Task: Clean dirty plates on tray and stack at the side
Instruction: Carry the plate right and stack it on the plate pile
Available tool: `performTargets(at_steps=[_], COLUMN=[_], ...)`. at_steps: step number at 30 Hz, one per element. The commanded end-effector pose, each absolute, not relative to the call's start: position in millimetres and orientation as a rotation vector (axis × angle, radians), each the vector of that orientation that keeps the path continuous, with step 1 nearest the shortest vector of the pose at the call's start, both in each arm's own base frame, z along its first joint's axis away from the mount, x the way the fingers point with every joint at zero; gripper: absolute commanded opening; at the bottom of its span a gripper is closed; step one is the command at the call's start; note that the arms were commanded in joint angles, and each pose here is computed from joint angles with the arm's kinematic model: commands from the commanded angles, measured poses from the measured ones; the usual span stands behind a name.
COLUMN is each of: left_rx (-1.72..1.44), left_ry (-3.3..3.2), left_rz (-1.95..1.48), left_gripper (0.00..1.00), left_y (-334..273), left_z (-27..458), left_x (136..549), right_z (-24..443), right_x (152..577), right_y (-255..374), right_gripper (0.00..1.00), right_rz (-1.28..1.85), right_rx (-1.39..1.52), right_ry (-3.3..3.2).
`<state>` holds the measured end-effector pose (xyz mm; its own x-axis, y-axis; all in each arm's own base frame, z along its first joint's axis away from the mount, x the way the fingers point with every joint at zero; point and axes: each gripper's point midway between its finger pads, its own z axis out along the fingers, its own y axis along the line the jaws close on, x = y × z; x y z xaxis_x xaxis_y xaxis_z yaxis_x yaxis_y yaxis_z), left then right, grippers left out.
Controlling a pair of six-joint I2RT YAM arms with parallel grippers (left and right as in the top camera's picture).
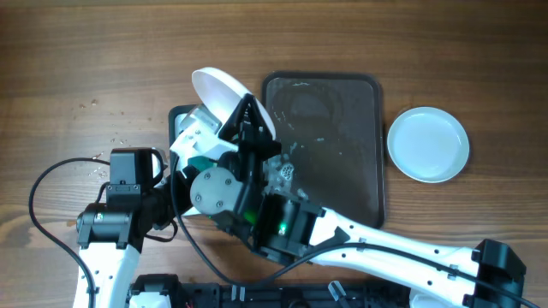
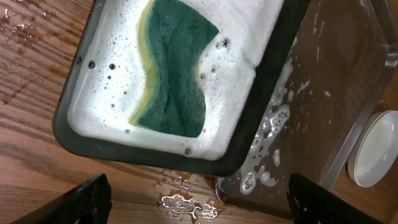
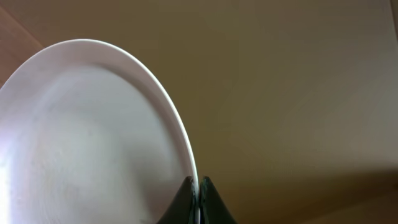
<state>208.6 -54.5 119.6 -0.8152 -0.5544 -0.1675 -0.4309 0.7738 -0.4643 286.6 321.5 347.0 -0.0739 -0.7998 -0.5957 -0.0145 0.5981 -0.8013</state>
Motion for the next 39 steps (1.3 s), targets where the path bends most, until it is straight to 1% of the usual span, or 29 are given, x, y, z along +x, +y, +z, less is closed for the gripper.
performTargets(at_steps=[1, 9, 11, 12, 14, 15, 17, 19, 21, 23, 26, 28, 29, 30, 32, 35, 36, 38, 39], left_rx=[-0.746, -0.746, -0.746, -0.746, -0.746, -0.746, -0.745, -0.745, -0.745, -0.745, -0.745, -0.745, -0.745, -0.745, -0.745, -0.745, -0.744, -0.744, -0.744], left_ry=[2.669, 2.669, 2.668, 2.668, 2.668, 2.668, 2.668, 2.668, 2.668, 2.667, 2.667, 2.667, 2.667, 2.667, 2.667, 2.666, 2.665, 2.665, 2.664], left_rz=[-0.614, -0.614, -0.614, -0.614, -0.614, -0.614, -0.614, -0.614, -0.614, -0.613, -0.613, -0.613, -0.613, -0.613, -0.613, -0.614, -0.614, -0.614, -0.614], left_gripper=[0.88, 0.89, 0.89, 0.89, 0.89, 0.89, 0.9, 0.9, 0.9, 0.91, 0.91, 0.91, 0.91, 0.91, 0.93, 0.96, 1.0, 1.0, 1.0], left_y=[-55.7, -55.7, -55.7, -55.7, -55.7, -55.7, -55.7, -55.7, -55.7, -55.6, -55.6, -55.6, -55.6, -55.6, -55.6, -55.6, -55.6, -55.6, -55.6], left_z=[122.1, 122.1, 122.2, 122.2, 122.2, 122.2, 122.1, 122.2, 122.2, 122.2, 122.2, 122.2, 122.2, 122.2, 122.2, 122.3, 122.4, 122.5, 122.5], left_x=[209.3, 209.3, 209.4, 209.4, 209.4, 209.4, 209.4, 209.4, 209.5, 209.6, 209.6, 209.6, 209.6, 209.6, 209.6, 209.8, 210.0, 210.1, 210.3], right_z=[349.9, 362.1, 361.1, 353.4, 336.1, 313.7, 265.1, 217.9, 188.8, 185.2, 195.4, 212.7, 219.0, 223.6, 220.9, 196.4, 185.4, 160.7, 139.3], right_x=[282.4, 282.3, 294.9, 308.6, 326.0, 336.7, 345.1, 346.7, 341.4, 337.5, 331.3, 339.8, 345.6, 351.6, 360.2, 351.9, 344.7, 327.1, 310.3], right_y=[325.0, 321.1, 297.6, 278.4, 263.4, 264.7, 267.9, 259.1, 256.6, 253.8, 235.9, 203.7, 184.1, 158.2, 84.8, -16.2, -46.6, -92.7, -118.6], right_gripper=[0.04, 0.04, 0.04, 0.04, 0.04, 0.04, 0.04, 0.04, 0.04, 0.04, 0.04, 0.04, 0.04, 0.04, 0.04, 0.04, 0.04, 0.04, 0.04], right_rz=[-0.77, -0.755, -0.681, -0.673, -0.642, -0.584, -0.409, -0.197, 0.055, 0.214, 0.506, 0.677, 0.714, 0.728, 0.693, 0.576, 0.546, 0.495, 0.445], right_rx=[-0.717, -0.639, -0.396, -0.282, -0.231, -0.304, -0.406, -0.388, -0.362, -0.35, -0.191, -0.055, 0.015, 0.108, 0.374, 0.743, 0.855, 1.061, 1.199], right_ry=[1.507, 1.507, 1.577, 1.612, 1.656, 1.717, 1.898, 2.143, 2.354, 2.44, 2.554, 2.562, 2.553, 2.544, 2.54, 2.541, 2.533, 2.508, 2.5])
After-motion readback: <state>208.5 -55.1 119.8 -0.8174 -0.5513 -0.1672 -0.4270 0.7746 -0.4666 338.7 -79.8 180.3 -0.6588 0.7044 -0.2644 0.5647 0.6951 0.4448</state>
